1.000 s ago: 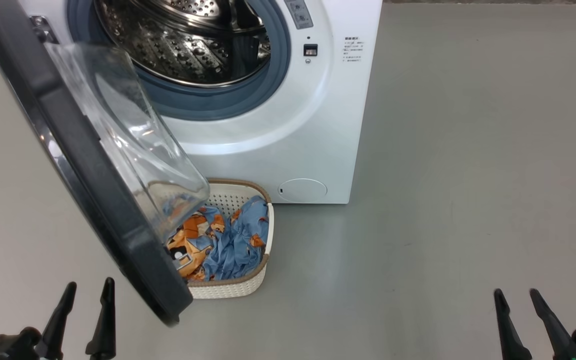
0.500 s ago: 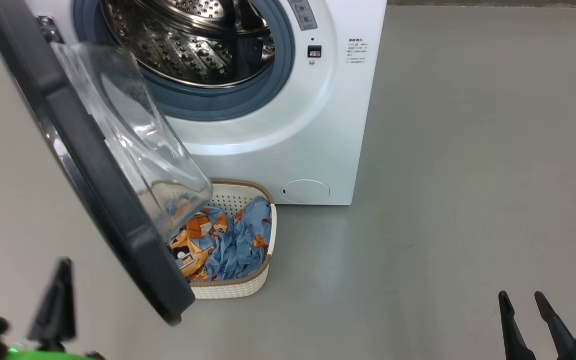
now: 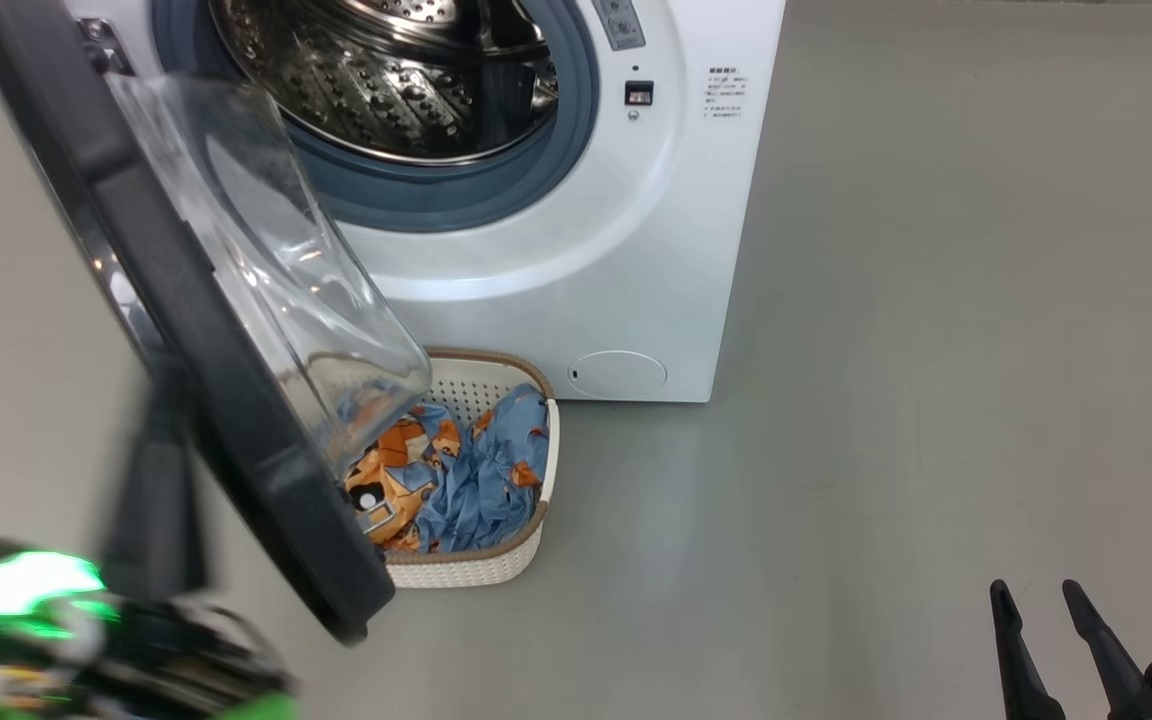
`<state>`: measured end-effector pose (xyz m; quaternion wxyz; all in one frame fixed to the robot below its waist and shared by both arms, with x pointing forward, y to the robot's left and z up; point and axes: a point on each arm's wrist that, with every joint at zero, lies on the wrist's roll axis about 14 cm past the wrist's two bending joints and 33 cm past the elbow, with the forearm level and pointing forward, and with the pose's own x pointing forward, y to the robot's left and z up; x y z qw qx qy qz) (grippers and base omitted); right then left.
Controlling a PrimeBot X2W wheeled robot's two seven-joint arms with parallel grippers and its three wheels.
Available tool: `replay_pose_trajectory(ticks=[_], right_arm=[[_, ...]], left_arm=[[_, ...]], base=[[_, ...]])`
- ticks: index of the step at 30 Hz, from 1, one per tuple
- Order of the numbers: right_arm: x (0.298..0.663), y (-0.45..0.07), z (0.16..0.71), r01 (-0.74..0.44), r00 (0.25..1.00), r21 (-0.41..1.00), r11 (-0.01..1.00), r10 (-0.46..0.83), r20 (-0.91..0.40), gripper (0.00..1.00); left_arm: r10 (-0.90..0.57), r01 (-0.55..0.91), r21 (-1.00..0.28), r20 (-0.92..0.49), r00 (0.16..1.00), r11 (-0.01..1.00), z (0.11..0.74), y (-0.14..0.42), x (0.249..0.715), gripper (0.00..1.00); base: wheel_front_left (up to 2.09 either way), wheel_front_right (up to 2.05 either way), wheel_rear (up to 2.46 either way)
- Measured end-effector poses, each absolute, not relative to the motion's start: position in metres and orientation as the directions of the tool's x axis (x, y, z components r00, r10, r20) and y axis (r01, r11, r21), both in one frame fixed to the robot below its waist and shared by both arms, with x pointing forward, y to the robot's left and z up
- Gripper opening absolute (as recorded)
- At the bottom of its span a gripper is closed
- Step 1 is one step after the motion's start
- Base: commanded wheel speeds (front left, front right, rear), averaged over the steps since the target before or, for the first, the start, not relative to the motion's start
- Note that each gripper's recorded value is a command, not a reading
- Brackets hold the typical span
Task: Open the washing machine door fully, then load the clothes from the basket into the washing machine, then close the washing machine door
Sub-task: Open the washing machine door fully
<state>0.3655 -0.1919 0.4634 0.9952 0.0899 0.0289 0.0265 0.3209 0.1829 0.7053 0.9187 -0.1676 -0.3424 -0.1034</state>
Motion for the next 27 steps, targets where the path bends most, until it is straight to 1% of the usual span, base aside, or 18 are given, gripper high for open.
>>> replay_pose_trajectory(ticks=[2,4,7,10,13,16,23,27], right_arm=[[0.366,-0.191,0.462,-0.049,0.997,0.181,0.982,0.060,-0.056,1.00],[0.366,-0.190,0.461,-0.050,0.996,0.183,0.982,0.062,-0.059,1.00],[0.366,-0.187,0.459,-0.054,0.996,0.182,0.982,0.067,-0.065,1.00],[0.365,-0.185,0.457,-0.053,0.995,0.190,0.980,0.067,-0.069,1.00],[0.365,-0.185,0.456,-0.050,0.995,0.191,0.980,0.065,-0.075,1.00],[0.365,-0.185,0.455,-0.049,0.995,0.192,0.980,0.065,-0.077,1.00],[0.366,-0.184,0.456,-0.052,0.995,0.194,0.980,0.067,-0.072,1.00],[0.367,-0.182,0.456,-0.055,0.995,0.195,0.979,0.070,-0.071,1.00]], left_arm=[[-0.150,0.394,-0.252,0.645,0.749,0.884,0.698,0.155,0.320,0.00],[-0.222,0.455,-0.282,0.589,0.777,0.845,0.678,0.131,0.321,0.00],[-0.285,0.481,-0.367,0.473,0.834,0.797,0.636,0.106,0.327,0.00],[-0.318,0.452,-0.410,0.354,0.879,0.792,0.595,0.097,0.334,0.00],[-0.299,0.392,-0.444,0.267,0.916,0.806,0.566,0.101,0.341,0.00],[-0.257,0.334,-0.469,0.221,0.941,0.818,0.550,0.113,0.348,0.00],[-0.176,0.243,-0.481,0.182,0.968,0.843,0.537,0.139,0.359,0.00],[-0.151,0.215,-0.485,0.168,0.974,0.848,0.533,0.146,0.361,0.00]], base=[[0.00,0.00,0.00],[0.00,0.00,0.00],[0.00,0.00,0.00],[0.00,0.00,0.00],[0.00,0.00,0.00],[0.00,0.00,0.00],[0.00,0.00,0.00],[0.00,0.00,0.00]])
